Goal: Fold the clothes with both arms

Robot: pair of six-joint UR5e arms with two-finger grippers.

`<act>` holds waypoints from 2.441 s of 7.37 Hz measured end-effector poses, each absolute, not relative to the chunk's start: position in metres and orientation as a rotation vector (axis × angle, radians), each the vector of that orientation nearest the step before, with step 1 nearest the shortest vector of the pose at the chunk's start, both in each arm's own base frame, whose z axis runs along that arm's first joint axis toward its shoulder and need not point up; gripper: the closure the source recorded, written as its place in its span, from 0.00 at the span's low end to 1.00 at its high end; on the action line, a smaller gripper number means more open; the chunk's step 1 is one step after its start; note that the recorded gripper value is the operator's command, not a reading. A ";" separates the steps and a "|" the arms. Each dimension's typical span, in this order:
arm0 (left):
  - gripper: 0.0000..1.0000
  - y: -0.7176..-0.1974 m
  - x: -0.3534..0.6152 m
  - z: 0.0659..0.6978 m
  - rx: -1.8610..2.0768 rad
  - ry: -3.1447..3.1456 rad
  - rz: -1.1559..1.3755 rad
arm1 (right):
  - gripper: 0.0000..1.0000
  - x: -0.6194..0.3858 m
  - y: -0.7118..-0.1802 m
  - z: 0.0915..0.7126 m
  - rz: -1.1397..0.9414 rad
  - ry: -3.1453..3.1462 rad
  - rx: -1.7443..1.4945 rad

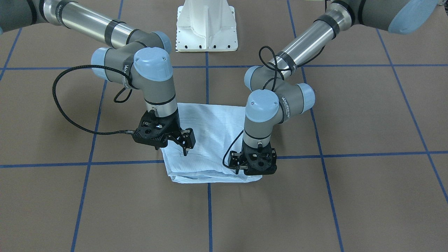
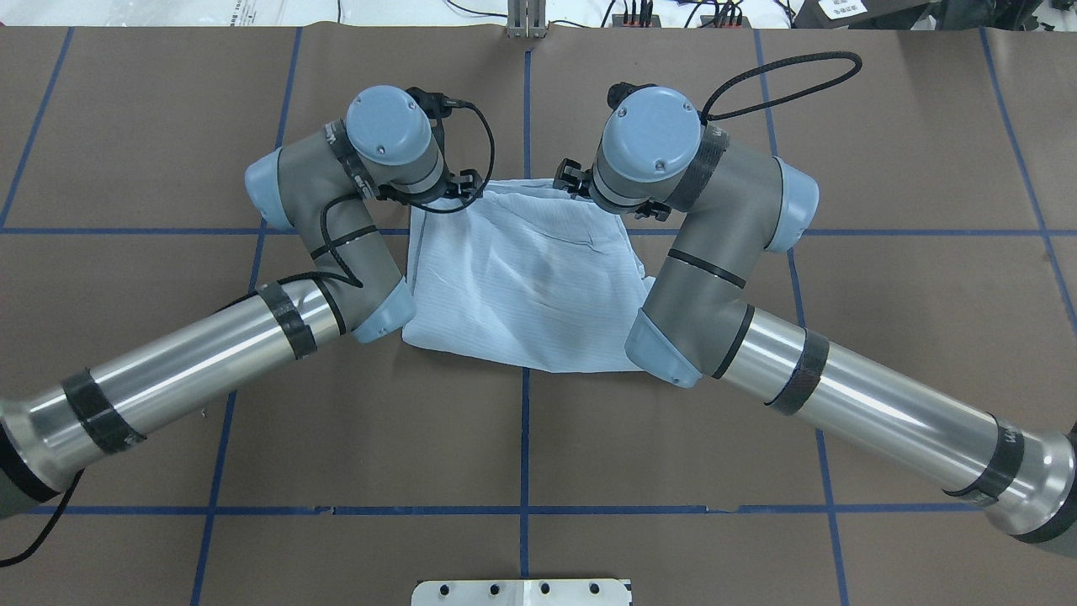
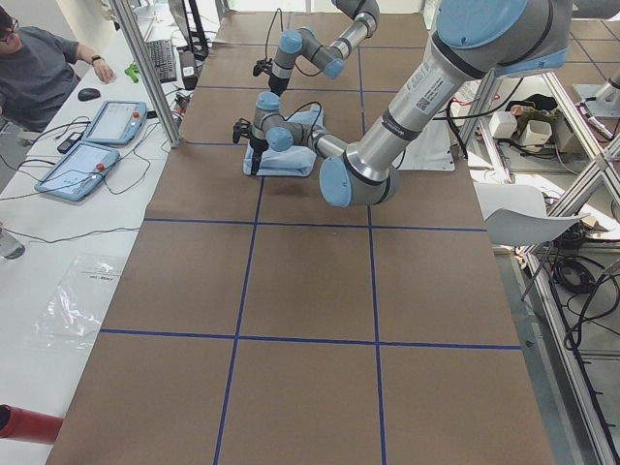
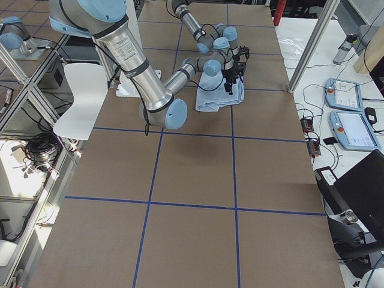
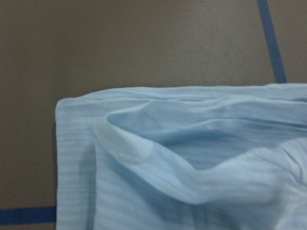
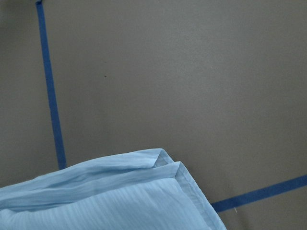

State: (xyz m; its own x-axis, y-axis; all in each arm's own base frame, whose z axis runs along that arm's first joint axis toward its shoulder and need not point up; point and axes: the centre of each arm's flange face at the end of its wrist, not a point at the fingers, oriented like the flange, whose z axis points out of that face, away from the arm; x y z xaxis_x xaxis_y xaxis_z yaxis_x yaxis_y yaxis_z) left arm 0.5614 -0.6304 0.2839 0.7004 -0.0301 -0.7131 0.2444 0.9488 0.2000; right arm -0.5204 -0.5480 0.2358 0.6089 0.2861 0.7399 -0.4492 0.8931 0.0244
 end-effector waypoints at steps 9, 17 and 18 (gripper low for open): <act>0.00 -0.554 0.410 0.254 0.324 0.814 -0.007 | 0.00 -0.432 -0.587 0.285 0.206 -0.724 0.181; 0.00 -0.501 0.182 0.346 0.440 0.713 0.332 | 0.00 -0.229 -0.515 0.392 -0.040 -0.773 0.145; 0.00 -0.500 0.132 0.376 0.445 0.679 0.367 | 0.00 -0.199 -0.511 0.415 -0.078 -0.759 0.150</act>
State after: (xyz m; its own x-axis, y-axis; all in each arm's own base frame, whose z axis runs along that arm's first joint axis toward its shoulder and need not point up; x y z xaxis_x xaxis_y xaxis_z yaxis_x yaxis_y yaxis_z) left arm 0.1320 -0.4999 0.3762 0.7213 0.4617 -0.5164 -0.1789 0.8444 0.5050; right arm -0.1991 -0.5112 0.4154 0.7235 -0.1243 0.6790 0.0161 0.9864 0.1634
